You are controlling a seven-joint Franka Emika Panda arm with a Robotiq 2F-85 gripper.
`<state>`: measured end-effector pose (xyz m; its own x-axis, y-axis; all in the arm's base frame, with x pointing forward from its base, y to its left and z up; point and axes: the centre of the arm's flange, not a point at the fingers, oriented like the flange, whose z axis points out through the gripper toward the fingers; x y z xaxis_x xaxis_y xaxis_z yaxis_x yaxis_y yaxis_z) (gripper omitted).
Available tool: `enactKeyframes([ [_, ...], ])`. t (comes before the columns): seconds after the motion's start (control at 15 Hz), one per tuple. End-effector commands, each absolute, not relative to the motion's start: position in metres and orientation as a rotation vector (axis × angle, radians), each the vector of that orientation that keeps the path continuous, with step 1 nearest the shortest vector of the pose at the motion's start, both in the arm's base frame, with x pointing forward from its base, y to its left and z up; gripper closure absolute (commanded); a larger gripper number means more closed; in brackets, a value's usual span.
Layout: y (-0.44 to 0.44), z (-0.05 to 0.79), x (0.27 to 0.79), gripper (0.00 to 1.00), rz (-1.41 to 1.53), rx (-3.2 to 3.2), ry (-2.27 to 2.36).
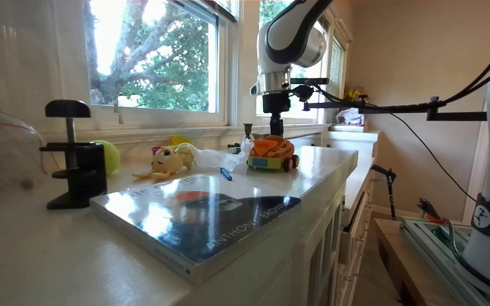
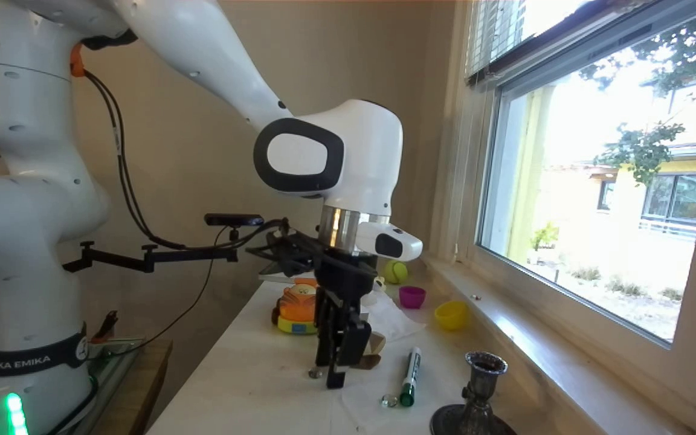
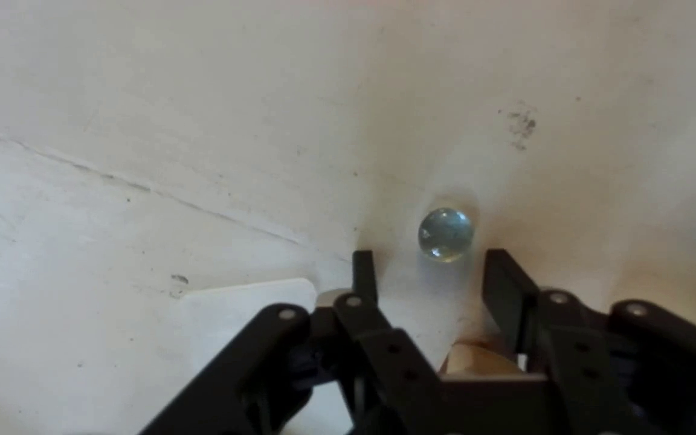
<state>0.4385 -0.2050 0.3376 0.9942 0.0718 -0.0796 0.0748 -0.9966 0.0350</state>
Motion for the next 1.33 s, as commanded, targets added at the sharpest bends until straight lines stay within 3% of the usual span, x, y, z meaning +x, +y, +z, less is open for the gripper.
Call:
enactKeyframes([
  [0.0, -0.209, 0.338, 0.440, 0.81, -0.100, 3.119, 0.114],
  [0.13, -0.208, 0.338, 0.440, 0.90, -0.099, 3.122, 0.111],
  [0.2, -0.208, 0.339, 0.440, 0.87, -0.099, 3.124, 0.110],
  [0.27, -0.207, 0.339, 0.440, 0.59, -0.100, 3.124, 0.110],
  [0.33, -0.208, 0.338, 0.440, 0.61, -0.100, 3.125, 0.110],
  [0.47, -0.208, 0.339, 0.440, 0.54, -0.101, 3.124, 0.106],
  [1.0, -0.202, 0.343, 0.439, 0.00, -0.113, 3.122, 0.114],
  [1.27, -0.199, 0.340, 0.437, 0.00, -0.163, 3.135, 0.108],
])
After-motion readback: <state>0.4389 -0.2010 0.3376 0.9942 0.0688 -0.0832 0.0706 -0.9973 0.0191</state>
